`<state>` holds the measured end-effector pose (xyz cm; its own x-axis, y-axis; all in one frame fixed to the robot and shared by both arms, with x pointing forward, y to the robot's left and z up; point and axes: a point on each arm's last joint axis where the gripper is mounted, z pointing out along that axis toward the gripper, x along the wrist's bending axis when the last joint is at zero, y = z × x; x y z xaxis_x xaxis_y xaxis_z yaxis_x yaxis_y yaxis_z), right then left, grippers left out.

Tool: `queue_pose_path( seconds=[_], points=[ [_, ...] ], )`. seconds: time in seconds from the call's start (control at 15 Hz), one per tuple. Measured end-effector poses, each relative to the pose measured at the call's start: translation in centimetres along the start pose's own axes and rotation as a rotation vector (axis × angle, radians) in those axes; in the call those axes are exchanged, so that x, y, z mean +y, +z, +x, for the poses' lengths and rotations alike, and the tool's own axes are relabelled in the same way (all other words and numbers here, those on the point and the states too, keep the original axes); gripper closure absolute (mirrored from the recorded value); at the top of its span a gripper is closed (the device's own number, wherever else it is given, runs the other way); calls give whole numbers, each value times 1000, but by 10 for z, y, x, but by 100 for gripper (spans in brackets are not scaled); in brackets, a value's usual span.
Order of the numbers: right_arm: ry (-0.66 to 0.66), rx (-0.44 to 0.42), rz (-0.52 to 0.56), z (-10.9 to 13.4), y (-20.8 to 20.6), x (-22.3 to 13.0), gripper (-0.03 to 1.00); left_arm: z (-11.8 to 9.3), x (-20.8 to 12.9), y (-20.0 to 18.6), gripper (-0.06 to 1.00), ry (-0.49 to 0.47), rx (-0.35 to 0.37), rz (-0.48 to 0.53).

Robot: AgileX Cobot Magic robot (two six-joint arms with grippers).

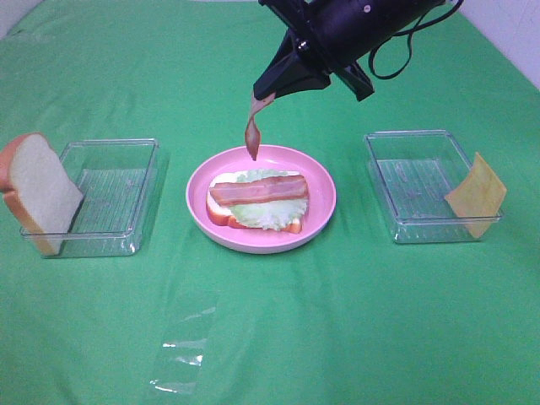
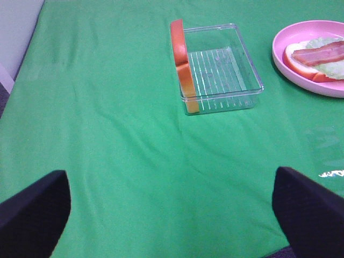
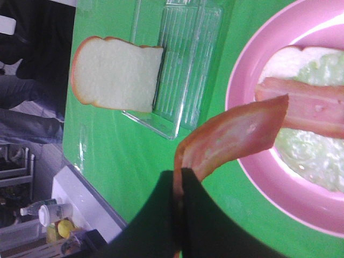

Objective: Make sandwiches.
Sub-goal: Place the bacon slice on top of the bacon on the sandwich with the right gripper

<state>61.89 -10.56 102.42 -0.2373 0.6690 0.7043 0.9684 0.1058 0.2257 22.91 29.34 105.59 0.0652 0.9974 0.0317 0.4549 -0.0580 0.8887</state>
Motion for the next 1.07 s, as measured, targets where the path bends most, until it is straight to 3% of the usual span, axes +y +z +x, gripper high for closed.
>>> queue_pose_path(
  seconds=[0.47, 0.67, 1.07],
  points=[
    [-56, 55, 50, 10, 72, 25, 95, 0, 0, 0, 1, 0, 0, 0],
    [-35, 40, 66, -5, 93, 31, 95, 0, 0, 0, 1, 0, 0, 0],
    [-73, -237, 142, -37, 98, 25, 95, 0, 0, 0, 1, 0, 0, 0]
  ],
)
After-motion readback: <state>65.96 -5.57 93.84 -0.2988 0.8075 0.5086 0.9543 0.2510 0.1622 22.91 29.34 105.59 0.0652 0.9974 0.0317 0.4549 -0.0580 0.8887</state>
